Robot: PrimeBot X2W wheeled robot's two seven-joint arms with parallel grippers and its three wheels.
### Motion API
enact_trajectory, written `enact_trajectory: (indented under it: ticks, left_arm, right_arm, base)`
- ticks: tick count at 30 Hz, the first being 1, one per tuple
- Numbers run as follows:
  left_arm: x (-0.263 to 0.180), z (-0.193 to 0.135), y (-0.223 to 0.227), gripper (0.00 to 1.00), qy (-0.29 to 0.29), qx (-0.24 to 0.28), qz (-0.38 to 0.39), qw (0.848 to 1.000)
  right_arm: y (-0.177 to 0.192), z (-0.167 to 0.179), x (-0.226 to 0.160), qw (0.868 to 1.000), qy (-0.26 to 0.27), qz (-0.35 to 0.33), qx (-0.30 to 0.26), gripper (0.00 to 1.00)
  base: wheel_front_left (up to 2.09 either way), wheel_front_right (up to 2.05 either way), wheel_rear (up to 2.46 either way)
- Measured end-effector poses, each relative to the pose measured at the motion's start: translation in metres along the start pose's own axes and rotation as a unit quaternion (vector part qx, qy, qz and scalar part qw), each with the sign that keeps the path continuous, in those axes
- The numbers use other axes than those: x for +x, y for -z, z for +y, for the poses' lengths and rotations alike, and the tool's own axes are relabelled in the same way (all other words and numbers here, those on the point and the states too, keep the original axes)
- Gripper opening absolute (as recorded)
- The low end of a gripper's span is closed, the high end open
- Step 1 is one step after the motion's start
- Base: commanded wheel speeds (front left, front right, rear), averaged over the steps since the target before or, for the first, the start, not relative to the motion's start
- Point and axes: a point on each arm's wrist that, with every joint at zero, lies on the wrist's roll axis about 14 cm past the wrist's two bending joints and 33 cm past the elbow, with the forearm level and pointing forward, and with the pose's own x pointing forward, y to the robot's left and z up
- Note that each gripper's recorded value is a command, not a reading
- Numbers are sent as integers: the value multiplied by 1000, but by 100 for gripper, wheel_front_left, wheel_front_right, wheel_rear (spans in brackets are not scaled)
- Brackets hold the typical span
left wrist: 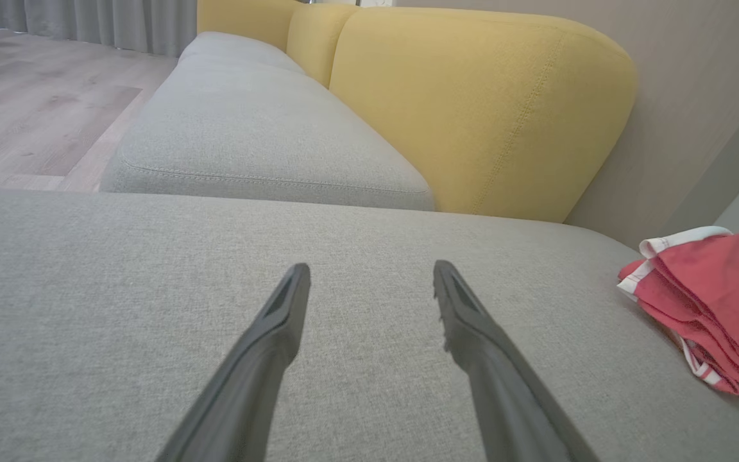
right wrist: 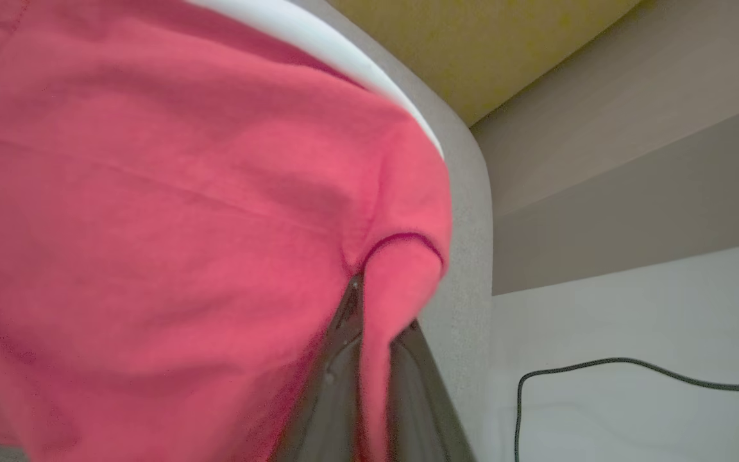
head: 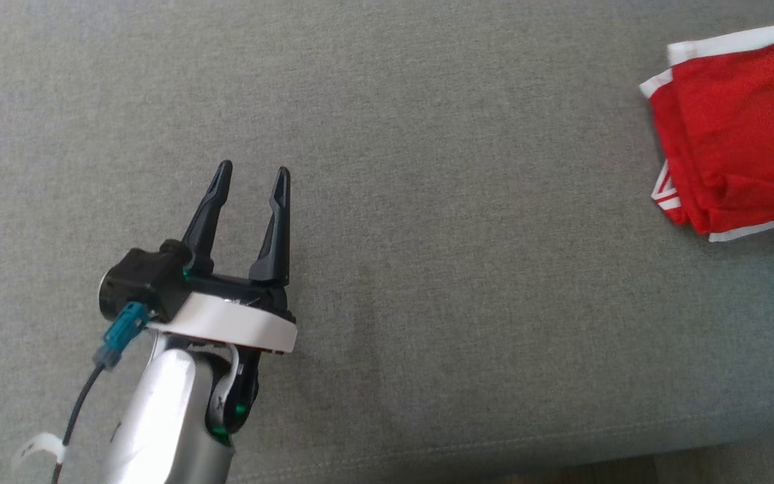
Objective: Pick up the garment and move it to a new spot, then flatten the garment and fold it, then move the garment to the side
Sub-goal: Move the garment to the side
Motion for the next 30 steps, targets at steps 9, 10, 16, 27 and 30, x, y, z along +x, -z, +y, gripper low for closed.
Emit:
enact_trajectory:
  ticks: [9, 10, 16, 27, 30]
  left_arm:
    - [-2, 1, 4, 100, 0, 1, 7, 1000]
    - [-2, 1, 3, 100, 0, 1, 6, 1000]
    - [-6, -4, -16, 100, 3, 9, -16, 1000]
    - [-36, 3, -52, 100, -28, 25, -56, 998]
    - [-50, 10, -64, 100, -46, 30, -71, 996]
  right_arm:
    - [-3, 0, -1, 997, 13, -5, 72, 100]
    - [-6, -1, -2, 997, 17, -11, 74, 100]
    - [-52, -10, -20, 991, 41, -92, 88, 100]
    - [-178, 48, -81, 930, -18, -324, 174, 100]
    - [-198, 75, -103, 903, -45, -374, 204, 100]
  base:
    - [0, 0, 0]
    - [0, 0, 0]
    - [0, 0, 0]
    - [0, 0, 0]
    - [0, 0, 0]
